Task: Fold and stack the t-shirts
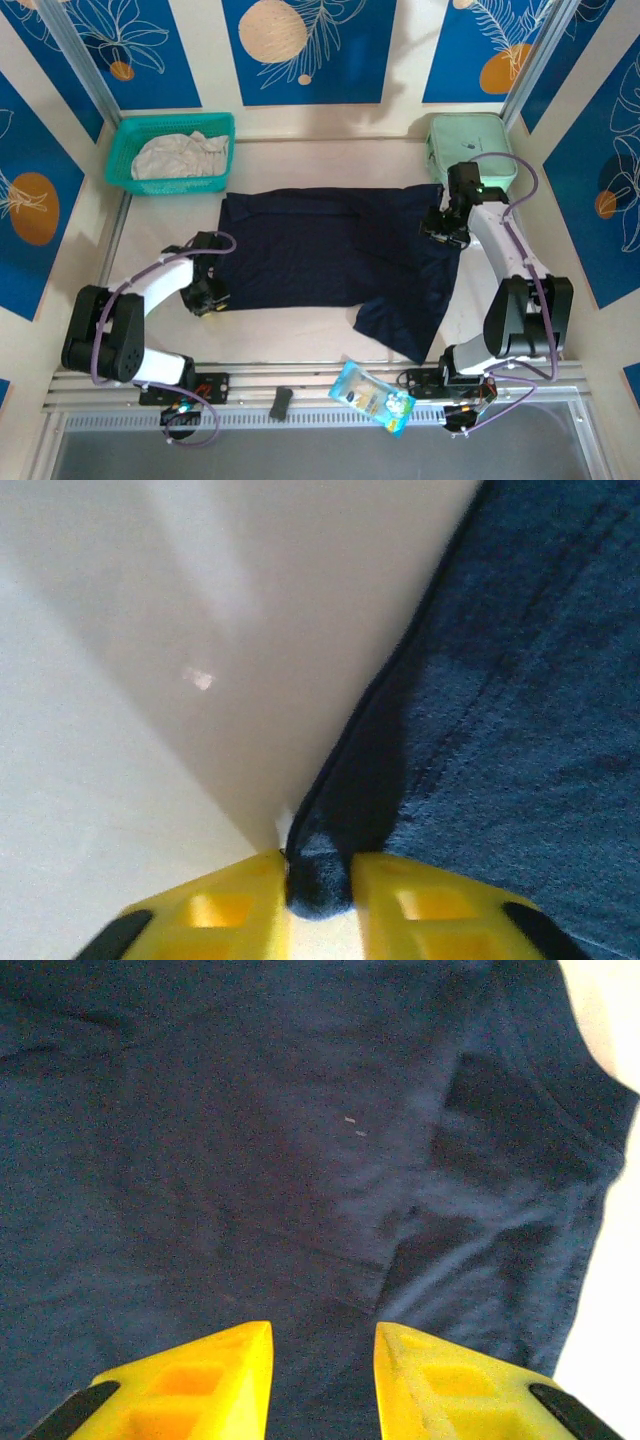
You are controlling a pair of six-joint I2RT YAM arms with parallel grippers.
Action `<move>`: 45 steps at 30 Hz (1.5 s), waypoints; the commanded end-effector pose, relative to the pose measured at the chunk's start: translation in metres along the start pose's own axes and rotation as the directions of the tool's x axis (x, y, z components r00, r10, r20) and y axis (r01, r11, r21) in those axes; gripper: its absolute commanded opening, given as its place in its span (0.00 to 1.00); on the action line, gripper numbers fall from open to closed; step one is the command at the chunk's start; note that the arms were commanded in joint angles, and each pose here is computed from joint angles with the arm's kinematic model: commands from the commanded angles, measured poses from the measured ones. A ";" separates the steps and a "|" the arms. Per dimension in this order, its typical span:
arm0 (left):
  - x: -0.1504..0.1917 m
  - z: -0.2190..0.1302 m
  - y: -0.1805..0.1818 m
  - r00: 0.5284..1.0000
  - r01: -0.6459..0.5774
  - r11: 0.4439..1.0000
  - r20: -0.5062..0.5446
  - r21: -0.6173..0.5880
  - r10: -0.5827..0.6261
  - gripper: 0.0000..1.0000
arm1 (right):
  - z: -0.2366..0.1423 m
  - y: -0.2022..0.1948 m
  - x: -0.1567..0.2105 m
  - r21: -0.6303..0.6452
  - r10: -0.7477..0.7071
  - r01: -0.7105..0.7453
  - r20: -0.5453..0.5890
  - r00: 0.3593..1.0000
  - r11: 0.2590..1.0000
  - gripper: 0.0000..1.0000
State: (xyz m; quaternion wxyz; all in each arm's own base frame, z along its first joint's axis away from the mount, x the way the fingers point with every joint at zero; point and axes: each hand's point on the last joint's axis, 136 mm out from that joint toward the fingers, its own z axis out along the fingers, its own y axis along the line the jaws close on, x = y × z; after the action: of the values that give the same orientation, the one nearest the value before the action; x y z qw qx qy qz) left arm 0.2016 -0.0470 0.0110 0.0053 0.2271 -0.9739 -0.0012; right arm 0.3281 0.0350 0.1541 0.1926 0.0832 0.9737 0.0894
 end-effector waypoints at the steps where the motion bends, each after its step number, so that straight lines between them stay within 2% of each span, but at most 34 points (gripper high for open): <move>1: -0.030 0.016 -0.035 0.995 -0.053 0.994 0.092 0.097 0.044 0.13 | -0.035 0.039 -0.008 -0.111 -0.146 0.165 0.166 0.975 0.980 0.35; 4: -0.037 0.015 -0.047 0.992 -0.077 0.991 0.104 0.112 0.066 0.01 | -0.068 0.060 -0.014 -0.155 -0.207 0.269 0.329 0.921 0.951 0.37; 6: -0.040 0.015 -0.052 0.991 -0.090 0.989 0.110 0.116 0.077 0.00 | -0.096 0.072 -0.016 -0.173 -0.227 0.332 0.446 0.866 0.927 0.38; 8: -0.043 0.014 -0.056 0.989 -0.102 0.988 0.120 0.120 0.087 0.00 | -0.126 0.083 -0.015 -0.196 -0.234 0.399 0.555 0.798 0.896 0.43; 10: -0.045 0.012 -0.058 0.987 -0.111 0.986 0.131 0.126 0.094 0.00 | -0.151 0.097 -0.002 -0.215 -0.281 0.515 0.636 0.719 0.830 0.58; 12: -0.046 0.008 -0.060 0.985 -0.120 0.984 0.142 0.135 0.101 0.00 | -0.171 0.111 0.016 -0.198 -0.370 0.657 0.694 0.618 0.727 0.60; 14: -0.047 0.002 -0.061 0.982 -0.131 0.981 0.153 0.142 0.109 0.00 | -0.177 0.112 0.028 -0.123 -0.454 0.727 0.707 0.542 0.676 0.63; 15: -0.047 -0.003 -0.062 0.980 -0.139 0.979 0.162 0.146 0.115 0.00 | -0.174 0.113 0.040 -0.070 -0.533 0.789 0.700 0.475 0.611 0.62; 18: -0.049 -0.016 -0.063 0.973 -0.164 0.974 0.189 0.155 0.134 0.00 | -0.150 0.106 0.087 0.050 -0.761 0.939 0.602 0.243 0.339 0.61; 19: -0.051 -0.021 -0.063 0.970 -0.172 0.973 0.198 0.153 0.140 0.00 | -0.143 0.099 0.096 0.077 -0.812 0.956 0.549 0.197 0.284 0.62; 21: -0.053 -0.029 -0.063 0.965 -0.187 0.971 0.215 0.149 0.153 0.00 | -0.129 0.083 0.114 0.091 -0.887 0.979 0.445 0.124 0.182 0.62; 24: -0.055 -0.039 -0.063 0.957 -0.203 0.968 0.239 0.148 0.164 0.00 | -0.107 0.059 0.143 0.046 -0.950 0.998 0.312 0.028 0.044 0.63; 28: -0.058 -0.054 -0.062 0.943 -0.226 0.963 0.281 0.143 0.180 0.00 | -0.081 0.033 0.193 -0.121 -0.974 0.986 0.208 -0.086 -0.113 0.65; 33: -0.070 -0.076 -0.053 0.916 -0.238 0.968 0.351 0.082 0.195 0.00 | -0.044 -0.013 0.250 -0.330 -0.962 0.904 0.061 -0.267 -0.272 0.64; 35: -0.076 -0.083 -0.051 0.905 -0.239 0.969 0.377 0.060 0.200 0.00 | -0.033 -0.026 0.270 -0.396 -0.942 0.860 0.045 -0.332 -0.322 0.62; 39: -0.085 -0.089 -0.054 0.893 -0.243 0.969 0.401 0.046 0.204 0.00 | -0.013 -0.034 0.296 -0.461 -0.912 0.796 0.080 -0.403 -0.392 0.56; 45: -0.089 -0.088 -0.057 0.898 -0.215 0.974 0.406 0.068 0.169 0.00 | -0.004 -0.044 0.307 -0.543 -0.865 0.711 0.060 -0.498 -0.447 0.51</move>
State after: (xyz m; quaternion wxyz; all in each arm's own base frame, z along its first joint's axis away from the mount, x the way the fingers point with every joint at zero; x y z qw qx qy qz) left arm 0.3035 -0.0618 0.0931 -0.1974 0.1220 -0.9725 0.0192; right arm 0.0712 0.0824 0.0511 0.0552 -0.8059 0.5867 0.0573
